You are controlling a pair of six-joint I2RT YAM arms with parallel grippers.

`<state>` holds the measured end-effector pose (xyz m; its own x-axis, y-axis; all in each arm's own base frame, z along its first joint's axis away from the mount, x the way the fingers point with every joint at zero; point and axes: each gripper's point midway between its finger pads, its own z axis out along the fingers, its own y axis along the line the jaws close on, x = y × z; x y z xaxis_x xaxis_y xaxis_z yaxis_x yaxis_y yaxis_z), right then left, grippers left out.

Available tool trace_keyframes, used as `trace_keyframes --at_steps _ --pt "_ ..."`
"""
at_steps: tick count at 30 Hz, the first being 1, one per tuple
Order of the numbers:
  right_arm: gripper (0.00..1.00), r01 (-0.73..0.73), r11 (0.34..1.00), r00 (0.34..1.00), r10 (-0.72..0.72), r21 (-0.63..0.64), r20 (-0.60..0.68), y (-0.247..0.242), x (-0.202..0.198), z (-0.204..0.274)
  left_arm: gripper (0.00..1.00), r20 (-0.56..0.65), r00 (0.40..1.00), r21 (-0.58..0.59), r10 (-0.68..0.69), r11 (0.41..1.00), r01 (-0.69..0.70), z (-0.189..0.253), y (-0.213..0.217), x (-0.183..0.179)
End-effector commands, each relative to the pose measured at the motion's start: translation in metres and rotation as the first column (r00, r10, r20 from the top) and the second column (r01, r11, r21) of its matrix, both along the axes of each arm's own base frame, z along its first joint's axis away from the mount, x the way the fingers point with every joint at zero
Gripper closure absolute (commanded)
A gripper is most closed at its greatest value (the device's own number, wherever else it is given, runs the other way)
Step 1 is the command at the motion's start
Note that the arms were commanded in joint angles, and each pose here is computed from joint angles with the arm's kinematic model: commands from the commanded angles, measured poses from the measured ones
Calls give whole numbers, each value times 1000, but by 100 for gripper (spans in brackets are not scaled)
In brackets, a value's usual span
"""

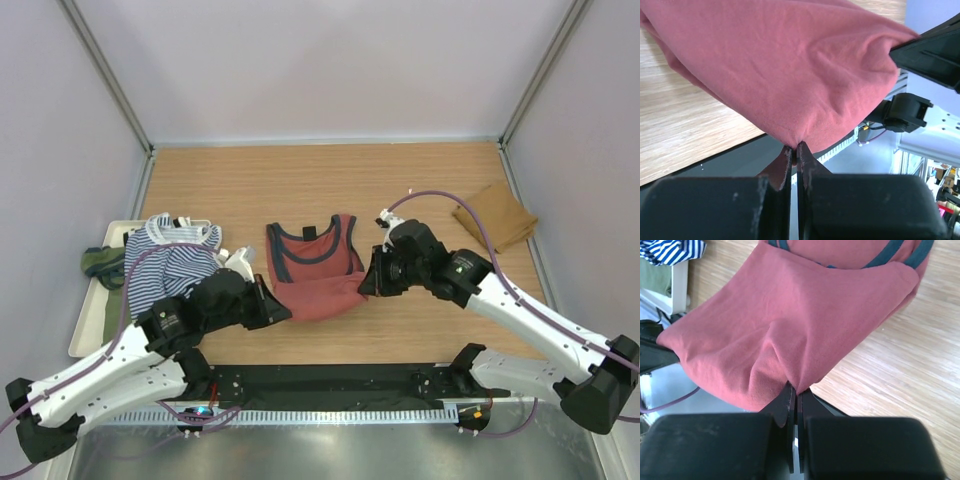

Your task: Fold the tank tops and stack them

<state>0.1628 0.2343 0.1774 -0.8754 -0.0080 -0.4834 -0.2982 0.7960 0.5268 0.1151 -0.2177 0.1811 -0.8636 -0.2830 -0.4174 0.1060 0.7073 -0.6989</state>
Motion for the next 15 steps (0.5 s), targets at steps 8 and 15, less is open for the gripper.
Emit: trace_keyframes --at_steps 8,15 --pt "98 56 997 994 -52 -45 95 -6 36 25 100 26 999 -93 20 995 -17 28 -11 6" --pt "98 99 993 989 -91 -60 121 -8 69 31 100 105 986 -3 126 992 -126 39 4 34"
